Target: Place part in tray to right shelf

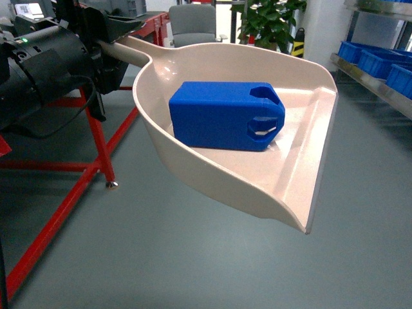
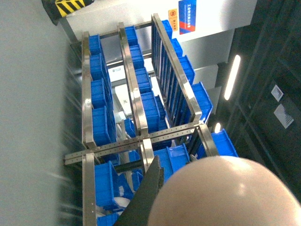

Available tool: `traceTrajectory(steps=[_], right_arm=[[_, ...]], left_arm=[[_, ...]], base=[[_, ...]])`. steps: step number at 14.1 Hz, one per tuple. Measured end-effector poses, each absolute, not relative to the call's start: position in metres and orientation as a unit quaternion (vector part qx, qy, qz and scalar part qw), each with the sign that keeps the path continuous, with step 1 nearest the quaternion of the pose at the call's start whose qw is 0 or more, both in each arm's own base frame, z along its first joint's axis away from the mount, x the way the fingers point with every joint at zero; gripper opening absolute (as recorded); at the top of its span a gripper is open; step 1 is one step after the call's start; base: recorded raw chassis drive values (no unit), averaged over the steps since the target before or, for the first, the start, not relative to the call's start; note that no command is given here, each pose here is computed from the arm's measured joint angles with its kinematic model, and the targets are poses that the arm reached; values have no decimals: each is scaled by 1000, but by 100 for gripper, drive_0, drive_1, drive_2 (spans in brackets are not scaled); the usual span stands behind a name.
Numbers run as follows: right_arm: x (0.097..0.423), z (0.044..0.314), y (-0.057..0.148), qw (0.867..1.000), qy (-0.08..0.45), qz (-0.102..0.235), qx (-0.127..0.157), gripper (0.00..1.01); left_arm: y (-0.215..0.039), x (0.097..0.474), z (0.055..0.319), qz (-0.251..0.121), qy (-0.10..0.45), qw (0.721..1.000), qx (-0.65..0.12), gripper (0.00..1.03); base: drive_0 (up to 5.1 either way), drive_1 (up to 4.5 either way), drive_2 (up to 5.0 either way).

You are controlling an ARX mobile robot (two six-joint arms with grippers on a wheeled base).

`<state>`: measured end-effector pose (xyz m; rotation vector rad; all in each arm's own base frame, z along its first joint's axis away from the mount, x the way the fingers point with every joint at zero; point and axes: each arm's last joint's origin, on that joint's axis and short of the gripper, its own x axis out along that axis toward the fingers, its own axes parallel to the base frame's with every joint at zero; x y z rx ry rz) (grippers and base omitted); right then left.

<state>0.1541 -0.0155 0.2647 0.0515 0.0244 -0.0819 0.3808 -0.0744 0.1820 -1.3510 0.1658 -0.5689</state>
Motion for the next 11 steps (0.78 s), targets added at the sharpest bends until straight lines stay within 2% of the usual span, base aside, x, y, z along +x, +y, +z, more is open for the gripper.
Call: traceTrajectory(steps=[11], right_arm=[[154,265,-16,999,11,-41,26,98]], left_arm=[[-75,381,182,-259,78,740,-616,12]], base=[[1,434,-432]])
